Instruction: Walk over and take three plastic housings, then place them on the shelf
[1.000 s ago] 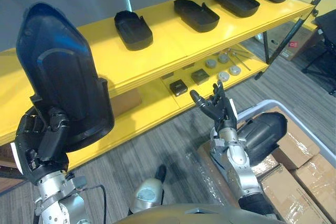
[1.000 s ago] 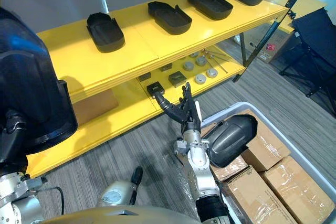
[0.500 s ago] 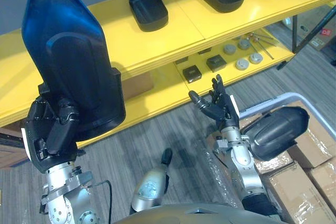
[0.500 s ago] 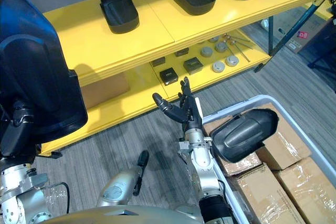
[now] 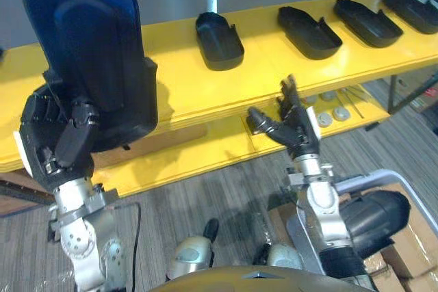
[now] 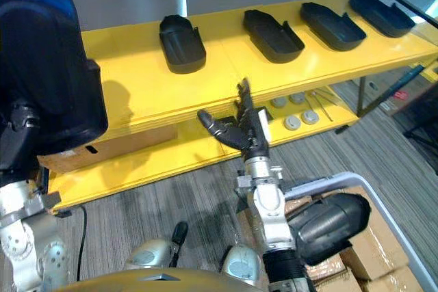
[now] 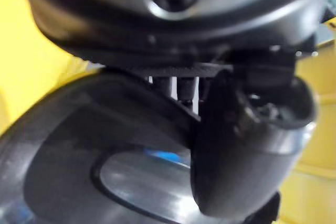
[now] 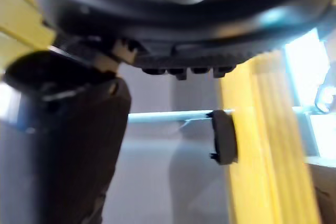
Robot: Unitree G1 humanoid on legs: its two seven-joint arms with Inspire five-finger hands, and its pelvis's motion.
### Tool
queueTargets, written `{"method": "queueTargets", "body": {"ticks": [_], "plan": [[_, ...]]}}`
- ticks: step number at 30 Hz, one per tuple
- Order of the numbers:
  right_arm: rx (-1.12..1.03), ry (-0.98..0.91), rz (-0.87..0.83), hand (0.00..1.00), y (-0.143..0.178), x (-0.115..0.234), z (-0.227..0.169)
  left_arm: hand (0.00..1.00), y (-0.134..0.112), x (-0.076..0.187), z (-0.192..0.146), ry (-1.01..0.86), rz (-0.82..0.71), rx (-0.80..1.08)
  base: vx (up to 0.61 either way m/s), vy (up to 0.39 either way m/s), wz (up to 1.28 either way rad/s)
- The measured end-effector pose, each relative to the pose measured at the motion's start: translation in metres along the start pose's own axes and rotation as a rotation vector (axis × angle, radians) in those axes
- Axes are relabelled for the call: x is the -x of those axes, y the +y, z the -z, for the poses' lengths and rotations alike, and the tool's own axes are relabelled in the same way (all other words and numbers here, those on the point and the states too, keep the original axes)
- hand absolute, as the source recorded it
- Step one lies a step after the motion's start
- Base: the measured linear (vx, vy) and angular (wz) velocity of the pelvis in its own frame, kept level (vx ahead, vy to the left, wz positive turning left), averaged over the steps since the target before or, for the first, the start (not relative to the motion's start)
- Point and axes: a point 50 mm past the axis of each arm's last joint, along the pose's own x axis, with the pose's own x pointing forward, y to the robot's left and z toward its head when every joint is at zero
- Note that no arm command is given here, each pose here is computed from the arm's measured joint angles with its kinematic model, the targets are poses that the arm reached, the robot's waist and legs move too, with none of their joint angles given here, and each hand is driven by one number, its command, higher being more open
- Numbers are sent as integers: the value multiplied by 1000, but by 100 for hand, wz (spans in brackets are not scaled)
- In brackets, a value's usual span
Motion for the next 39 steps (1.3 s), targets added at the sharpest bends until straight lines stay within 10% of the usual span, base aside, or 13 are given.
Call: {"method": "queueTargets", "body": {"ticks": [7, 27, 39], "plan": [[-74, -311, -12, 100, 2, -30, -51, 0, 19, 19, -1, 71, -43, -80, 181, -192, 60], [-140, -188, 76, 100, -2, -20, -21, 0, -2, 32, 12, 168, 24, 26, 18, 116, 34], [-95, -186, 212, 100, -8, 0, -23, 0, -29, 16, 19, 224, 316, 49, -29, 53, -9]]}}
